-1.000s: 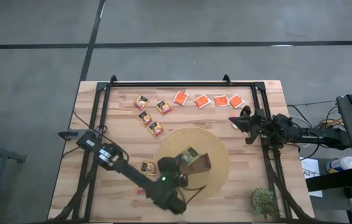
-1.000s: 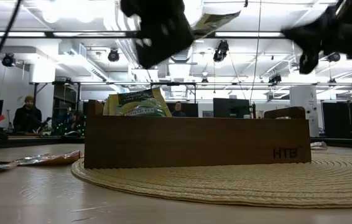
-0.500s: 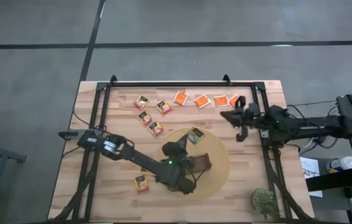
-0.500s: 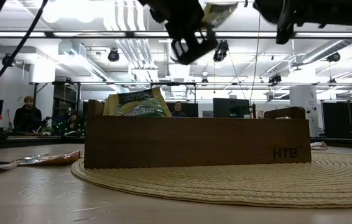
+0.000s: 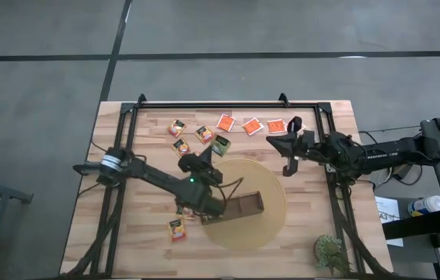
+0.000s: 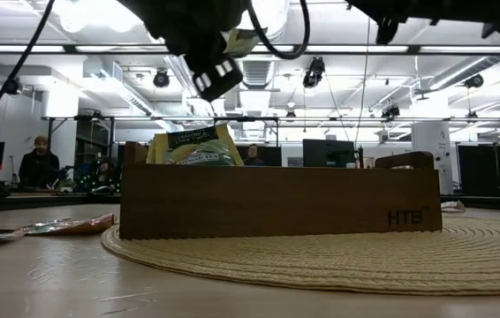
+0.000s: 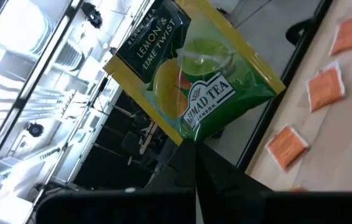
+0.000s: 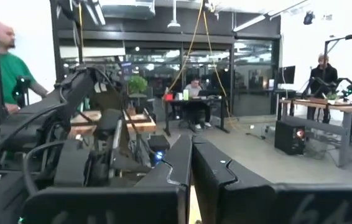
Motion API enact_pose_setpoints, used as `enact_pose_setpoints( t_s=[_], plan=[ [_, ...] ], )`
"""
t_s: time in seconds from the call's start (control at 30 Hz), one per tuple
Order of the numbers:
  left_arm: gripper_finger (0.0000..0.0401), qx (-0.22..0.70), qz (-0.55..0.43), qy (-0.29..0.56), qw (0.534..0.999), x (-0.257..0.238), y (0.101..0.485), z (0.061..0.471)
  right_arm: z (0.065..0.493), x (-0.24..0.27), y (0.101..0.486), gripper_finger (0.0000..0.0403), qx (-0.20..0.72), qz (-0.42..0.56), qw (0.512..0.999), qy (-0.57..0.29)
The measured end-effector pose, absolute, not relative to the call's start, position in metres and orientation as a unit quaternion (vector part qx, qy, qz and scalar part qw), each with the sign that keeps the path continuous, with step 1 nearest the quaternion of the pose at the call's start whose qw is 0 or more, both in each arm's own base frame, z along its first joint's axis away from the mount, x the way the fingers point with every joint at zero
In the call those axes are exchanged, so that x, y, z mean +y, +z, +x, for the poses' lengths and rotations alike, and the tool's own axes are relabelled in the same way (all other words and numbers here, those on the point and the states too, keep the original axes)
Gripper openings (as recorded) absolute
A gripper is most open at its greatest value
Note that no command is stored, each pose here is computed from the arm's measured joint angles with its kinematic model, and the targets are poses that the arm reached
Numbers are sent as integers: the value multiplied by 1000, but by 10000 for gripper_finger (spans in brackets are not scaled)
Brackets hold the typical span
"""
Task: Pick & Place Tea
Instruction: Put the green tea bag into the left section of the wooden organizer
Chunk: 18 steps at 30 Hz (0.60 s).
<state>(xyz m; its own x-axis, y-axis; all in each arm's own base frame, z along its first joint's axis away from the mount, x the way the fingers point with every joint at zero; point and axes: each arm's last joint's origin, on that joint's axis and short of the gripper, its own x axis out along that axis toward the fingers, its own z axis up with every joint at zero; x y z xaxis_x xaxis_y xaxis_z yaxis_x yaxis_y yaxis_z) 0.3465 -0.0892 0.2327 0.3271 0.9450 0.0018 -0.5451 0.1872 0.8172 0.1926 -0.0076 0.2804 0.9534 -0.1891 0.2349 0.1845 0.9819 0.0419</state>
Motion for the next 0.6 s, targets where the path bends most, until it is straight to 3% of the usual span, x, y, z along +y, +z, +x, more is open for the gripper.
enact_pose_setpoints(
  t_s=[0.23,0.6],
  plan=[
    [0,262,376,516,723,-92,248,350,215,-6,295,36,-82,-20,995,-55],
    [0,291,413,499,704,-96,247,359,247,-16,292,223,-31,-27,997,-73]
  ],
)
